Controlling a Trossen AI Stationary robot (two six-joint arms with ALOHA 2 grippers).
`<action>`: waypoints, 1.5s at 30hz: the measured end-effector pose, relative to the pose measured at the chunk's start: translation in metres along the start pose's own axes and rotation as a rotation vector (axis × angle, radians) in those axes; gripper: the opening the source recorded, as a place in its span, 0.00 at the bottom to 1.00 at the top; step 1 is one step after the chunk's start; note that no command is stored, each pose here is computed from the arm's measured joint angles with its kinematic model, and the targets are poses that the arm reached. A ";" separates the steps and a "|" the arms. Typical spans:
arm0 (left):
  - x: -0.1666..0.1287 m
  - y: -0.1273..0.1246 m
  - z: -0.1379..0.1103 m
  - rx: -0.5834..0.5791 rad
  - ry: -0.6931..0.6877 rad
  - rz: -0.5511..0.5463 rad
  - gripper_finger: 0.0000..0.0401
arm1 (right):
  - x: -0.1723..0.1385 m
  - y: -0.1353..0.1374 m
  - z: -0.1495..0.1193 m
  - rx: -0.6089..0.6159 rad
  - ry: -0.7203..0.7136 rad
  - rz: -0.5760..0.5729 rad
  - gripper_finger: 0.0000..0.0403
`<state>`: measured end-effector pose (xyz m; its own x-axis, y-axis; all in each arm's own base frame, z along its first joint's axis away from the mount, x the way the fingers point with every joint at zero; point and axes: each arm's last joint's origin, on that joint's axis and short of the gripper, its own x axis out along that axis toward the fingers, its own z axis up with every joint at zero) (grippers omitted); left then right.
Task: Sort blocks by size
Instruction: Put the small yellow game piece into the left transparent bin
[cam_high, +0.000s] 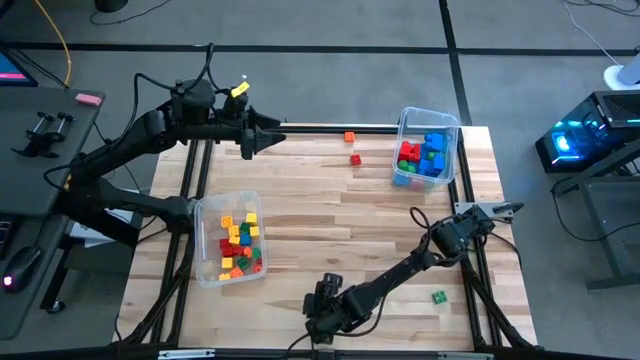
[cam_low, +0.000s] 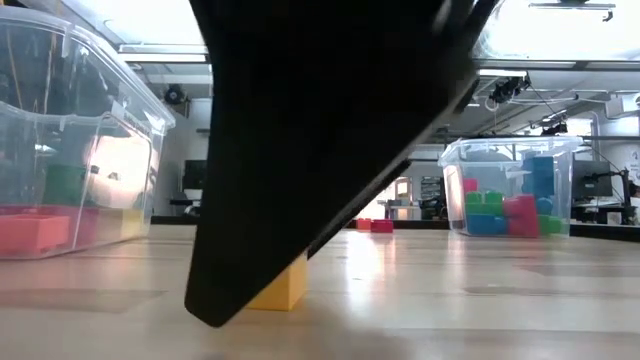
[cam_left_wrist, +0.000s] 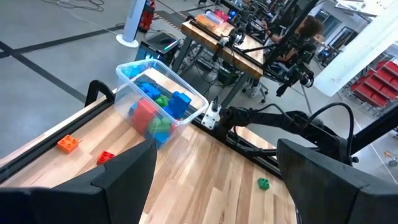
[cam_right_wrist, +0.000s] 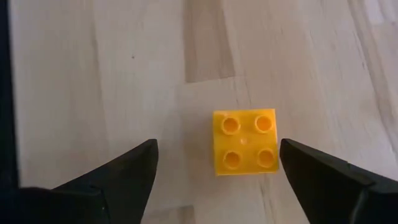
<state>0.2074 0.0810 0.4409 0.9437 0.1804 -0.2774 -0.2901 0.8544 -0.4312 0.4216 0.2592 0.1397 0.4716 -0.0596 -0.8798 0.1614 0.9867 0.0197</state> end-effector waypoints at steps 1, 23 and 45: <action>0.000 0.000 0.000 0.001 0.000 0.000 0.79 | 0.002 -0.001 0.000 0.002 0.002 -0.005 0.80; -0.067 -0.029 0.022 0.119 -0.274 -0.305 0.79 | -0.052 -0.074 0.070 -0.023 -0.214 -0.197 0.34; -0.073 -0.028 0.020 0.005 -0.276 -0.253 0.79 | -0.042 -0.152 0.172 0.225 -0.802 0.208 0.71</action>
<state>0.1499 0.0535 0.4901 0.9930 0.0871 0.0802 -0.0416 0.8910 -0.4522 0.5261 0.0861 0.2555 0.9673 -0.0539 -0.2477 0.1322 0.9409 0.3117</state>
